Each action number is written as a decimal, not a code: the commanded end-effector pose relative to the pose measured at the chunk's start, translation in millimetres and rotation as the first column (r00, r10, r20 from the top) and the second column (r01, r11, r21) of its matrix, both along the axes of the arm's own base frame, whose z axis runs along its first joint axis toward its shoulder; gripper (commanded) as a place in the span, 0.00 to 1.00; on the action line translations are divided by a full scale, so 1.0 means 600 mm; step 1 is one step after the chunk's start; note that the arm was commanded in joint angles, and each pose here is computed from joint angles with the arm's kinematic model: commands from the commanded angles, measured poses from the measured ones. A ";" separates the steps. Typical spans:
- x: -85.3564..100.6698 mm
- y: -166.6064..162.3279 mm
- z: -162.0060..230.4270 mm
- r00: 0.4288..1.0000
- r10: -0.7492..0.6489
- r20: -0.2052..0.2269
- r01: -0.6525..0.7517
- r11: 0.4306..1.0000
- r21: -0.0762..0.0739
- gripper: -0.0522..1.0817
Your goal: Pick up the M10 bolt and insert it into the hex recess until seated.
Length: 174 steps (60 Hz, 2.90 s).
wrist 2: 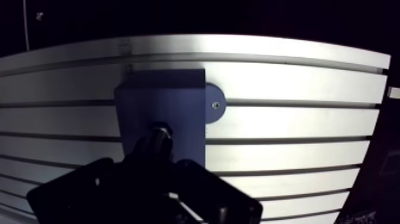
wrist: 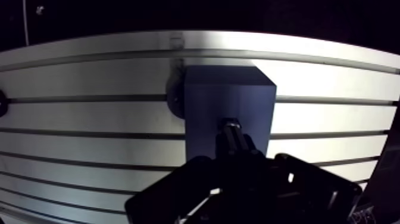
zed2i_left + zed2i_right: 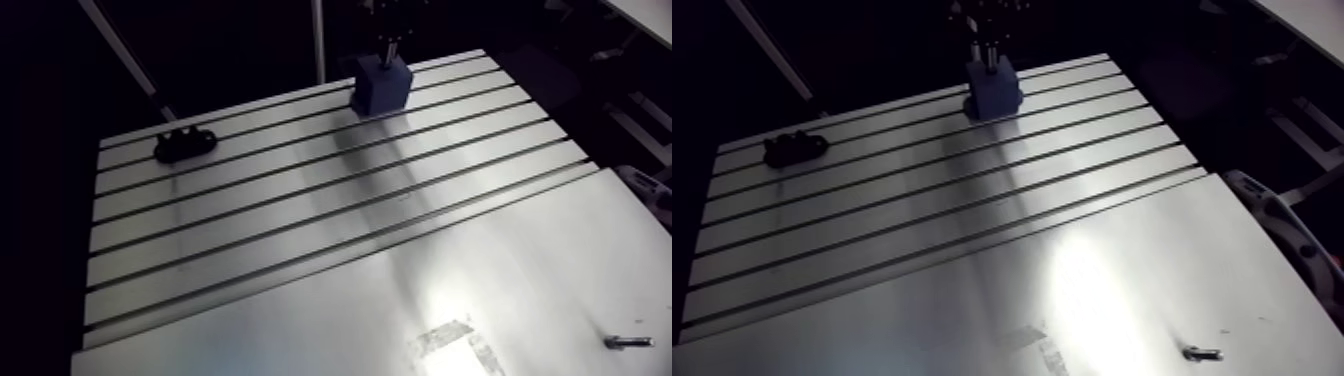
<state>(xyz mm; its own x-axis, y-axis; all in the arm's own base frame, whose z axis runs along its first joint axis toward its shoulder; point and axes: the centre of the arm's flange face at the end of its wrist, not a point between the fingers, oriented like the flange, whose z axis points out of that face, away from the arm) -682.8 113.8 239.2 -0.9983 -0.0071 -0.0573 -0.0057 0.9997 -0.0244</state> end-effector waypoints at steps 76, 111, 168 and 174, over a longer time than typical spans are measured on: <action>0.002 -0.001 -0.003 1.000 0.019 0.004 -0.019 1.000 -0.001 1.00; 0.002 -0.003 -0.004 1.000 0.022 0.006 -0.022 1.000 -0.001 1.00; 0.000 -0.002 -0.005 0.999 0.024 -0.027 -0.023 1.000 0.011 1.00; 0.004 -0.003 -0.012 1.000 0.024 -0.018 -0.023 1.000 0.009 1.00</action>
